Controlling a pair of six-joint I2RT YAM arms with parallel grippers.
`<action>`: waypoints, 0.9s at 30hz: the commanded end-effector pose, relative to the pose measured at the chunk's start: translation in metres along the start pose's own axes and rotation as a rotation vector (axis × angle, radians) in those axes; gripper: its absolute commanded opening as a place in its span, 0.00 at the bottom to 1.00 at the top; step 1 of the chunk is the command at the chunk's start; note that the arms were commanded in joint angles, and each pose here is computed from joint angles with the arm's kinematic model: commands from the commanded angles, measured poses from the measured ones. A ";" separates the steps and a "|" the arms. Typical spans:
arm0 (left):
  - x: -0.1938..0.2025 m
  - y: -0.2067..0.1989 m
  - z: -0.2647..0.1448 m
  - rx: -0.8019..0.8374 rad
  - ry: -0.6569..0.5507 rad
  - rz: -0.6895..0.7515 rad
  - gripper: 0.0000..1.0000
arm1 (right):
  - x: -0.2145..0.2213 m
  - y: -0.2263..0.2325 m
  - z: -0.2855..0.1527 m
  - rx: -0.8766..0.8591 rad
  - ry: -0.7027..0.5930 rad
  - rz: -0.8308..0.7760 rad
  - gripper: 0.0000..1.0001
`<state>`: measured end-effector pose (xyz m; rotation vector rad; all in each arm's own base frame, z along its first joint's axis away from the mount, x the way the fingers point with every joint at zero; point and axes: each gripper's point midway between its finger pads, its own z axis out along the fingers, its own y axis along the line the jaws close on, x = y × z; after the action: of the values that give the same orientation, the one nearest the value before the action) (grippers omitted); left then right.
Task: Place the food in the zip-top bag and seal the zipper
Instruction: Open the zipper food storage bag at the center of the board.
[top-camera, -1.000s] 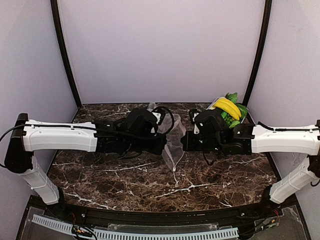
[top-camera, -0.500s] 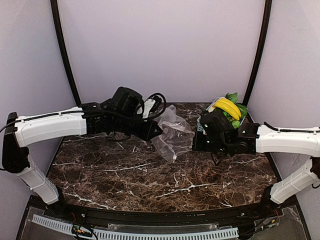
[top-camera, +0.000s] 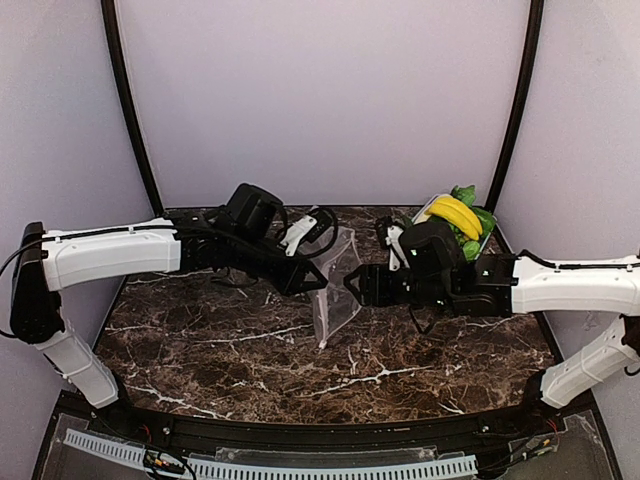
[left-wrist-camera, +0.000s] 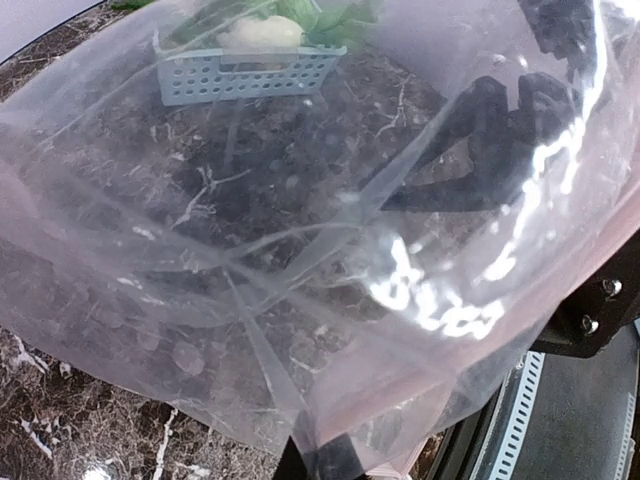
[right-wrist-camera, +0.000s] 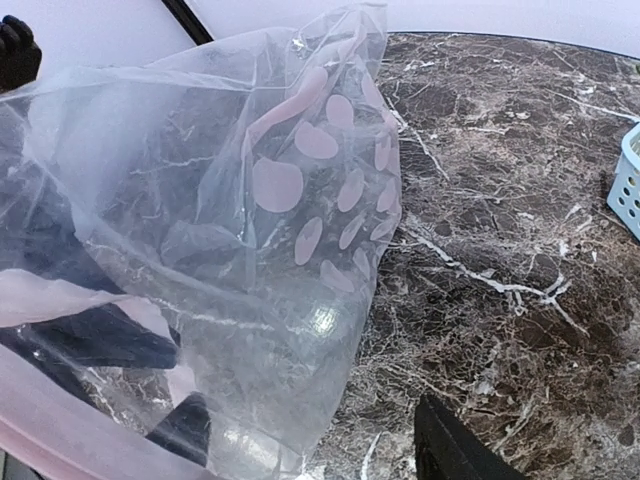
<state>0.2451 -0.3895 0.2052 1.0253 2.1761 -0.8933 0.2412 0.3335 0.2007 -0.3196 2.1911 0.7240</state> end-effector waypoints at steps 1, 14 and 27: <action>-0.013 -0.017 -0.015 0.073 -0.053 0.036 0.01 | -0.017 0.005 0.004 0.012 -0.063 -0.003 0.71; -0.010 -0.031 -0.014 0.166 -0.043 0.011 0.01 | -0.030 -0.004 0.034 0.158 -0.111 0.023 0.82; -0.014 -0.021 -0.024 0.075 -0.057 0.062 0.01 | -0.032 -0.054 0.041 0.372 -0.138 0.013 0.86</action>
<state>0.2314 -0.3986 0.2180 1.0791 2.1180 -1.0249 0.2967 0.3332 0.1842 -0.1405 2.1460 0.4252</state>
